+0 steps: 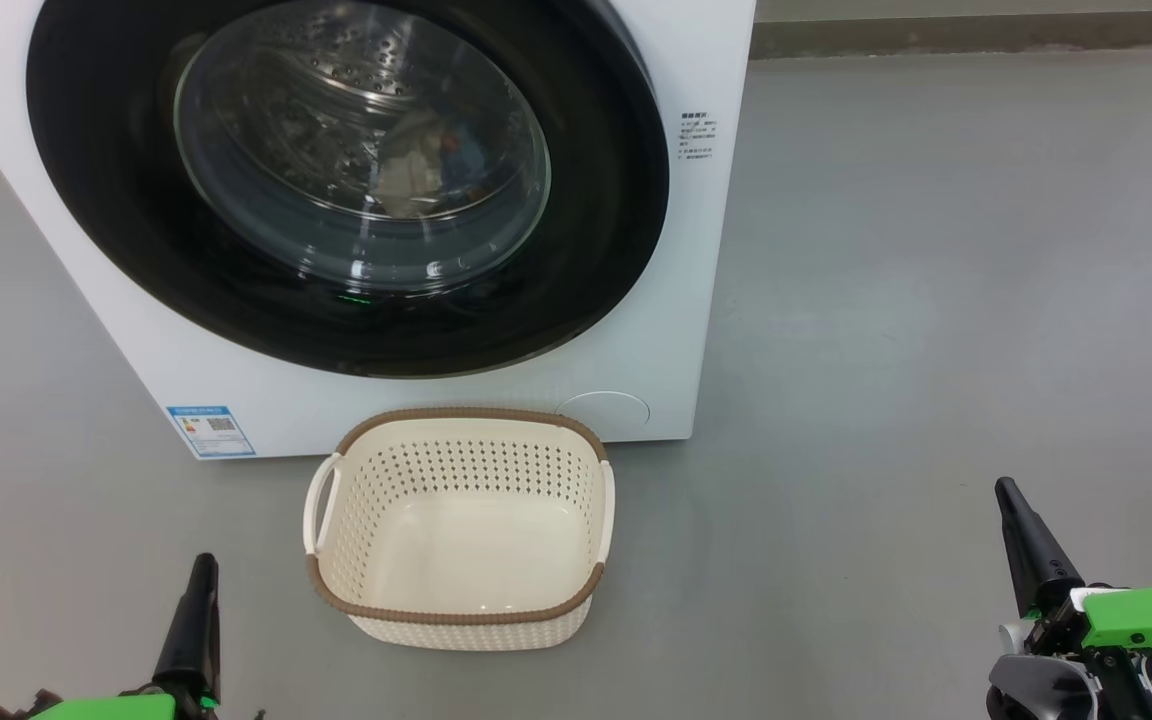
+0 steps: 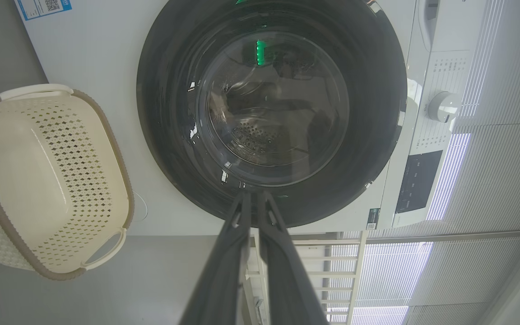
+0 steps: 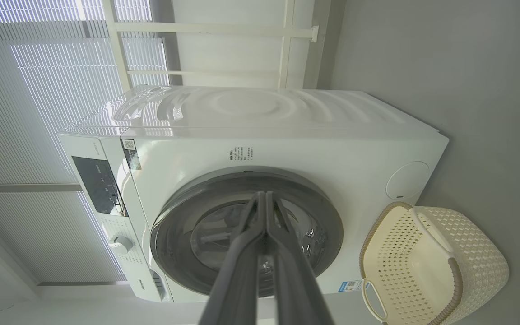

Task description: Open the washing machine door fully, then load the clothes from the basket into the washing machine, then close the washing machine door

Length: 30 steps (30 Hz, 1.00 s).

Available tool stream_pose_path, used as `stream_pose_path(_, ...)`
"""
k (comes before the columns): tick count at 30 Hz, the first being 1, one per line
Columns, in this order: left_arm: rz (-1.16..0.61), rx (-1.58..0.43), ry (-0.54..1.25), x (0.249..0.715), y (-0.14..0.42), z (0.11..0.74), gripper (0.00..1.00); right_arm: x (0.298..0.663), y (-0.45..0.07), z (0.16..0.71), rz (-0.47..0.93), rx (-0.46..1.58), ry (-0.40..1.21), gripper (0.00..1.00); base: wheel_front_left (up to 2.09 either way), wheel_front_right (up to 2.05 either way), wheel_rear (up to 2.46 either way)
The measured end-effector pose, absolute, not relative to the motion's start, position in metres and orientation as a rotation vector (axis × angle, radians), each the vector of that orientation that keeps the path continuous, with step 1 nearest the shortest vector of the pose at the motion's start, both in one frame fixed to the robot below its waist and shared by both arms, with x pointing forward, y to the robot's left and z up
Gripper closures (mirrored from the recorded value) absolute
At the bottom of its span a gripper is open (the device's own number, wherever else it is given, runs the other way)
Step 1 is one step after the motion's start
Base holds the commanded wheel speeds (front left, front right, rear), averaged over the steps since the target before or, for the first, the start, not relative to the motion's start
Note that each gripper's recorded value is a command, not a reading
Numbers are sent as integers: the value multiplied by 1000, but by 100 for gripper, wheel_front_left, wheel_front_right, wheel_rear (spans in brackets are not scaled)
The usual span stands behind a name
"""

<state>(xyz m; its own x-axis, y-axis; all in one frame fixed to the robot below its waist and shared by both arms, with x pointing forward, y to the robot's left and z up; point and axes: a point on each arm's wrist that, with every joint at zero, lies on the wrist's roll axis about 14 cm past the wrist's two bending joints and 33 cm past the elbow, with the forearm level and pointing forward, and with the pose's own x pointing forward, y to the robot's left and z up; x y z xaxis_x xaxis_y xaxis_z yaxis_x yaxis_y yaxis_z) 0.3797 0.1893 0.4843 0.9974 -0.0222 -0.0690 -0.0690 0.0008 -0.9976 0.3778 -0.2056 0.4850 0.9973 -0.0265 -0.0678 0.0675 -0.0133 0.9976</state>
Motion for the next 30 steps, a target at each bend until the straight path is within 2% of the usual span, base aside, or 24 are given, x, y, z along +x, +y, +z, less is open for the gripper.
stream_pose_path(30,37,-1570,72,380,189,484,100,378,-206,485,-74,1582,32,100,0,0,0)
